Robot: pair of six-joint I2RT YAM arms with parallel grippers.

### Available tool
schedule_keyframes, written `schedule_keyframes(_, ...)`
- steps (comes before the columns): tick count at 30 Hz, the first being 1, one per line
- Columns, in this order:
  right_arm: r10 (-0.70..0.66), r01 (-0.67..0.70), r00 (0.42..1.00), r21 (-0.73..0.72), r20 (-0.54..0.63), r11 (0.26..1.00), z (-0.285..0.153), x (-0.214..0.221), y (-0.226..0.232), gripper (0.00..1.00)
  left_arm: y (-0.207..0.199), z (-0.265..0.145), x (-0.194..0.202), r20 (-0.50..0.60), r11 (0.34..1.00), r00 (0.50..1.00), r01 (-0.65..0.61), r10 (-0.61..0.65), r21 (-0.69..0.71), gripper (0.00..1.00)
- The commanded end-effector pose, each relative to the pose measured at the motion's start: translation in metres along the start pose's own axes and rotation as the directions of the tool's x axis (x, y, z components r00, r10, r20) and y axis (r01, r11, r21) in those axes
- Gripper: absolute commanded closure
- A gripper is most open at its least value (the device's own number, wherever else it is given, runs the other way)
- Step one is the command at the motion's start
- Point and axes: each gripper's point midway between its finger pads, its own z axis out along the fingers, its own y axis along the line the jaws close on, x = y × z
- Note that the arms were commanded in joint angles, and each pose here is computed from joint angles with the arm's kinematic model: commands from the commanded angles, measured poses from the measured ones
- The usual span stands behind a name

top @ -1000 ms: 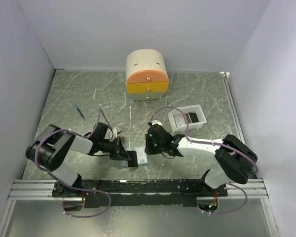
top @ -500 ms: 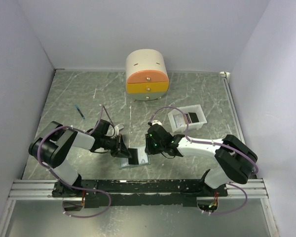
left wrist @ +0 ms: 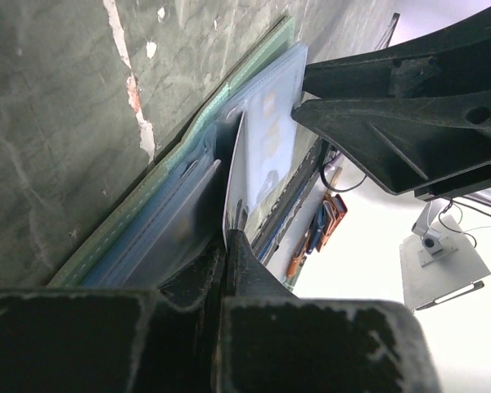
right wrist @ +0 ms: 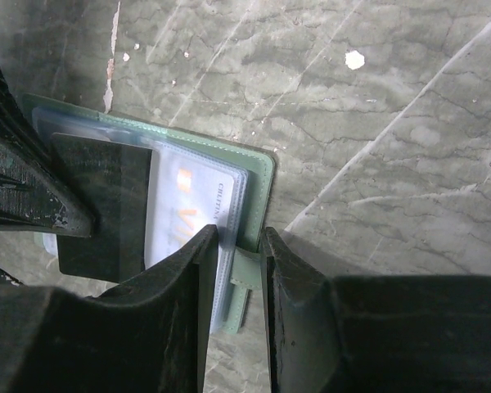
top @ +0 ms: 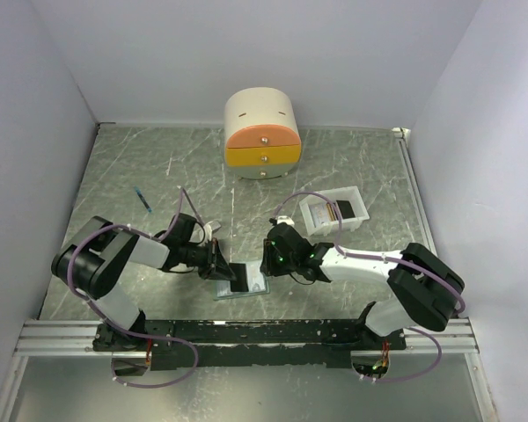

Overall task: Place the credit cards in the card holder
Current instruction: Insert the credit card into the card holder.

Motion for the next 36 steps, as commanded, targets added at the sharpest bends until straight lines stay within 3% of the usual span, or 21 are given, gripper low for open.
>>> schedule_keyframes(1, 0.006, -0.005, 0.999, 0.044, -0.036, 0.999, -0.001, 0.013, -0.013, 0.73, 0.015, 0.005, -0.012, 0.056, 0.997, 0.997, -0.040, 0.044, -0.071, 0.93)
schedule_keyframes(16, -0.004, 0.006, 0.999, 0.043, -0.033, 0.999, -0.004, 0.014, -0.015, 0.73, 0.021, -0.003, -0.023, 0.005, 0.960, 0.986, -0.160, 0.166, -0.229, 0.93)
schedule_keyframes(36, -0.016, 0.018, 0.999, 0.034, -0.033, 0.999, -0.003, 0.016, -0.015, 0.74, 0.013, -0.001, -0.017, -0.035, 0.968, 0.987, -0.163, 0.160, -0.191, 0.93)
